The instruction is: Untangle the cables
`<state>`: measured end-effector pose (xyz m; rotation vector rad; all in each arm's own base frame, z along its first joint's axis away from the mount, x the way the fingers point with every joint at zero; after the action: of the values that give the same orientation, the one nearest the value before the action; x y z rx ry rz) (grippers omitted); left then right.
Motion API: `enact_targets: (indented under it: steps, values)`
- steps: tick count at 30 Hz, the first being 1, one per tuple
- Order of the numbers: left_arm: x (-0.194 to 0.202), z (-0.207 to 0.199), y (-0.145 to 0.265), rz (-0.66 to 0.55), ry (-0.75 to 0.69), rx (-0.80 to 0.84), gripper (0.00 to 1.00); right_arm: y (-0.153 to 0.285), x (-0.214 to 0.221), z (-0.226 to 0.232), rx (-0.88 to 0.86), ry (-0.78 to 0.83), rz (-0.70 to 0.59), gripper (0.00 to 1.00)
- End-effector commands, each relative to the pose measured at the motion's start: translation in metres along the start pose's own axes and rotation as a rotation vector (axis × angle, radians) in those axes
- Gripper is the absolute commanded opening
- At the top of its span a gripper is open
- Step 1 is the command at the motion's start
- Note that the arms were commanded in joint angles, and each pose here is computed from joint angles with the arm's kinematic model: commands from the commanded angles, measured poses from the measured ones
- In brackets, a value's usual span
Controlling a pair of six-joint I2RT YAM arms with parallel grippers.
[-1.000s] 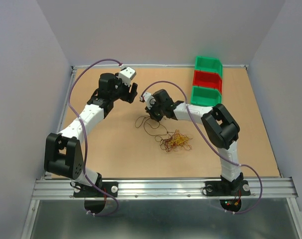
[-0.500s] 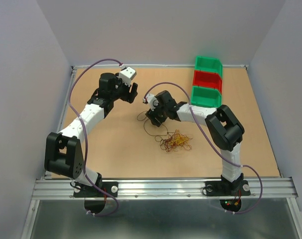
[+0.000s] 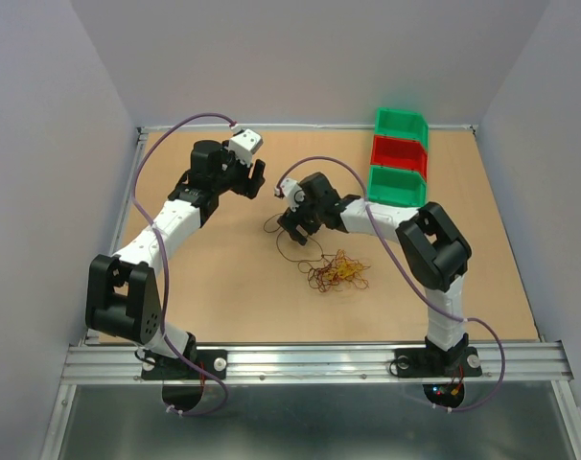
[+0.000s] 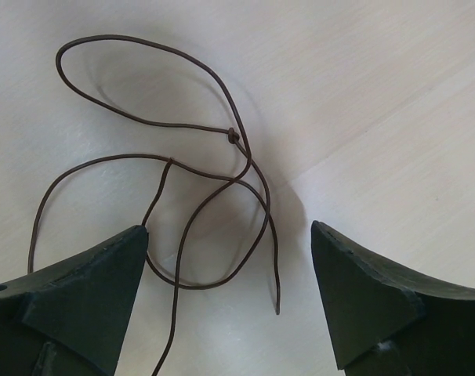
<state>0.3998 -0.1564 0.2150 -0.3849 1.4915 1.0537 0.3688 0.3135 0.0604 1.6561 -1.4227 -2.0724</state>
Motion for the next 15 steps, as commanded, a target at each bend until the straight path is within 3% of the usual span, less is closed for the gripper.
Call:
enact_targets:
  steps: [1,15]
  values:
    - [-0.029,0.008,0.005,-0.074,-0.031,-0.012,0.73,-0.007,-0.025,-0.005,0.001,0.042,-0.058,0.9]
    - [-0.03,0.008,0.004,-0.075,-0.033,-0.01,0.73,-0.032,-0.003,0.011,-0.159,0.089,0.071,0.87]
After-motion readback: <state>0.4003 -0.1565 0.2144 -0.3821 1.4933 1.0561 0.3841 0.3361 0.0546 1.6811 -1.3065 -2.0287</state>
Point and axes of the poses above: each gripper's point midway between its finger pads, its own y axis back along the fingers, its own z axis along the line the jaws close on, x = y × z, the point moved 3 cm from there along y, back along the fingers, and after that the axes turned 3 degrees about -y, right-handed, at the moved point
